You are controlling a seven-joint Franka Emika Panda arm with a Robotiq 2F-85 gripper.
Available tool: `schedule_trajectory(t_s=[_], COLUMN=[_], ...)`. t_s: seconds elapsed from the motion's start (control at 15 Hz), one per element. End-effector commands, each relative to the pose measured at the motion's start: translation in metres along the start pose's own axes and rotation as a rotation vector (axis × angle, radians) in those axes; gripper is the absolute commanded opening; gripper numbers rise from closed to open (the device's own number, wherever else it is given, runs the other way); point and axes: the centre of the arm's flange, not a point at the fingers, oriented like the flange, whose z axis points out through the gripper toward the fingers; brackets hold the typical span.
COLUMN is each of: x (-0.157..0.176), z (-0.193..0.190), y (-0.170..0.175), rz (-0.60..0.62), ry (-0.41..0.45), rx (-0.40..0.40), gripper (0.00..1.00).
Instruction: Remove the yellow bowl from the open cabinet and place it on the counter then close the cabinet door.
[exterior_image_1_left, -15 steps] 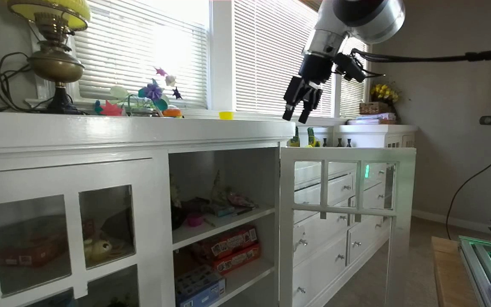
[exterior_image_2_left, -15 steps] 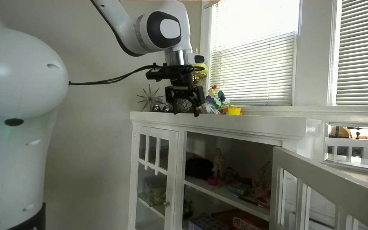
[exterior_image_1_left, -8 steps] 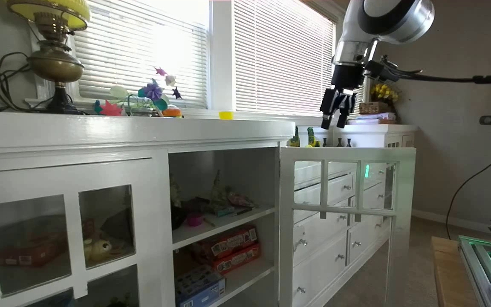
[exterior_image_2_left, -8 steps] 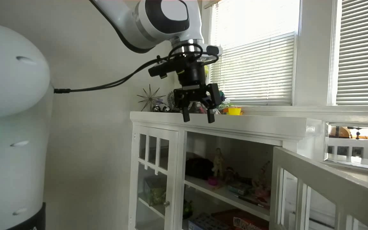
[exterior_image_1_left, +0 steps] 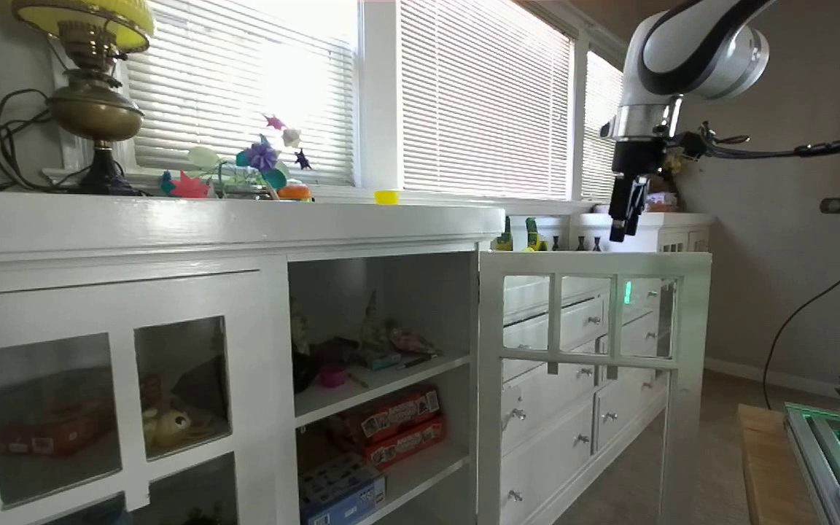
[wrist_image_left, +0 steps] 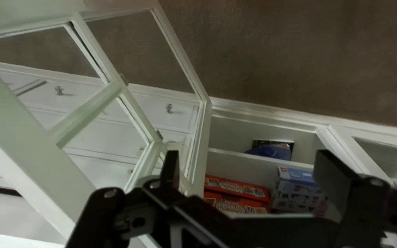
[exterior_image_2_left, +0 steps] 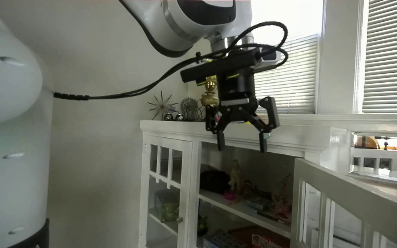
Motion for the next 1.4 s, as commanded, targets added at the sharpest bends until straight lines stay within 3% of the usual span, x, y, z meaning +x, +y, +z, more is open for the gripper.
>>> schedule_trajectory(t_s=[0.0, 0.47, 0.67, 1.0, 1.33], x=[-0.003, 0.002, 0.006, 0.019, 0.016], z=[0.004, 0.013, 0.022, 0.025, 0.045], y=[0.006, 0.003, 0.004, 0.027, 0.056], rz=[-0.009, -0.029, -0.111, -0.236, -0.245], ry=[-0.013, -0.014, 0.098, 0.182, 0.170], rx=[-0.003, -0.028, -0.077, -0.134, -0.141], gripper=[1.00, 1.00, 1.00, 1.00, 1.00])
